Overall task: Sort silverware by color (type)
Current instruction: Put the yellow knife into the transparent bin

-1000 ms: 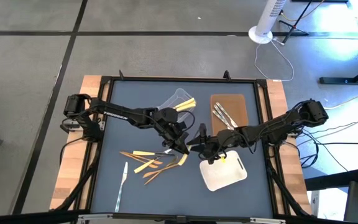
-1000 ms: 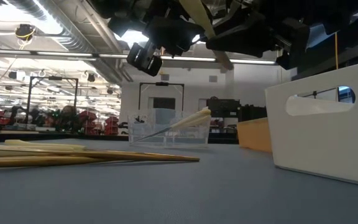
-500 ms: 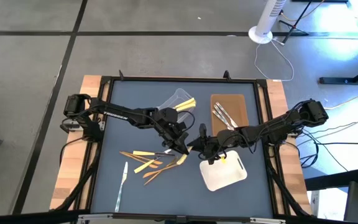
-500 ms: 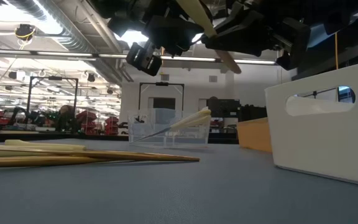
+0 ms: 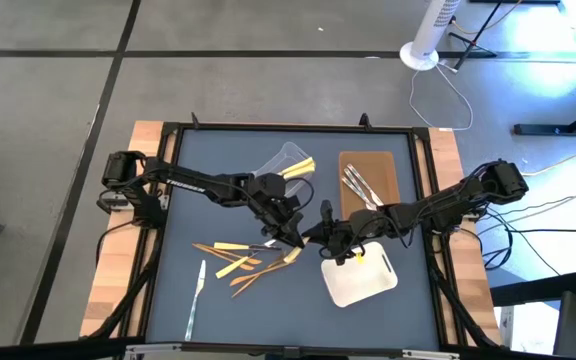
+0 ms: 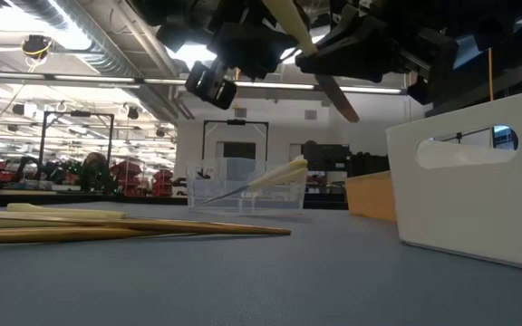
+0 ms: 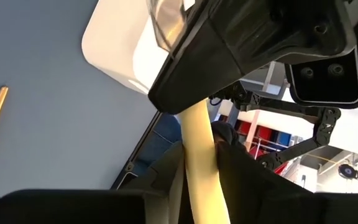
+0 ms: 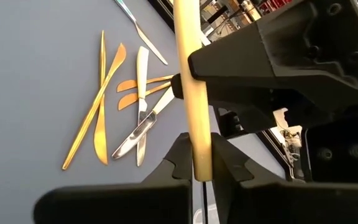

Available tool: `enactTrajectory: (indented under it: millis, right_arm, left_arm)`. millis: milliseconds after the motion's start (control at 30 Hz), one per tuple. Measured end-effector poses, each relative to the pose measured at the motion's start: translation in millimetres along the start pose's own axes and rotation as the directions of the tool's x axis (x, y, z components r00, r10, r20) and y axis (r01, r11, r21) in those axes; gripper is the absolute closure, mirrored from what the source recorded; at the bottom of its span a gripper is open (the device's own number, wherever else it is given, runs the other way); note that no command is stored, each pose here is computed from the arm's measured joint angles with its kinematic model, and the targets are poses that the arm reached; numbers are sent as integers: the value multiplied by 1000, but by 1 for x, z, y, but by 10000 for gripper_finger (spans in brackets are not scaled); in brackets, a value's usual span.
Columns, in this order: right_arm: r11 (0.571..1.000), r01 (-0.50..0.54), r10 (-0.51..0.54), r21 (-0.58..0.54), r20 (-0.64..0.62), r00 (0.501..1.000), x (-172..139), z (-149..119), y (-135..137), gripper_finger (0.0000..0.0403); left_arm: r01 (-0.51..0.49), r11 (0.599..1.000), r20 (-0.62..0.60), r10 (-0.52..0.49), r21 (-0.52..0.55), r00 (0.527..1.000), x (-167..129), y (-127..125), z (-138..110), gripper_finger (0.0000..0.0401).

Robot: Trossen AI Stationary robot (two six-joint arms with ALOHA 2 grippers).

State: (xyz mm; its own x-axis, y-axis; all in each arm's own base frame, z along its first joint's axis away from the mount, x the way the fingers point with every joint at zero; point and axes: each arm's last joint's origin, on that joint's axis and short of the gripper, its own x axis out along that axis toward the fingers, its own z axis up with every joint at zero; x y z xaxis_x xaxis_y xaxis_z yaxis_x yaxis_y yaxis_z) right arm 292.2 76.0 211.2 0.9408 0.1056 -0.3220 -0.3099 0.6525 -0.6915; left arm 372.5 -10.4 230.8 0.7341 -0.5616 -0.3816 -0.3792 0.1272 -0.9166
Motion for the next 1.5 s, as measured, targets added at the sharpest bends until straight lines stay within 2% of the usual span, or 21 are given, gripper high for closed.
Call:
enactTrajectory:
  millis: [167,467,967,1100,1267,1367,1500]
  right_arm:
    - [1000,8,-8,3,7,1000,0,1,-1,386]
    - [1000,2,-2,4,11,1000,0,1,-1,386]
    - [996,90,-90,24,-12,996,-1,2,-7,386]
    - [998,63,-63,19,9,998,0,5,-4,386]
    - [991,131,-130,26,-17,991,1,10,-14,386]
    - [976,217,-215,28,-61,975,0,15,-21,386]
    - [973,230,-228,0,-117,966,0,16,-24,386]
  left_arm:
    - [-5,999,38,2,54,999,0,0,1,306]
    - [-7,996,74,0,90,997,-5,-2,5,305]
    - [-38,978,186,-1,207,983,-43,-14,14,305]
    - [-33,975,239,-22,220,971,-50,-19,18,305]
    - [-41,978,201,-1,205,980,-50,-17,16,305]
    - [-43,979,203,1,201,979,-50,-16,17,305]
    - [-53,980,215,11,193,977,-51,-16,17,305]
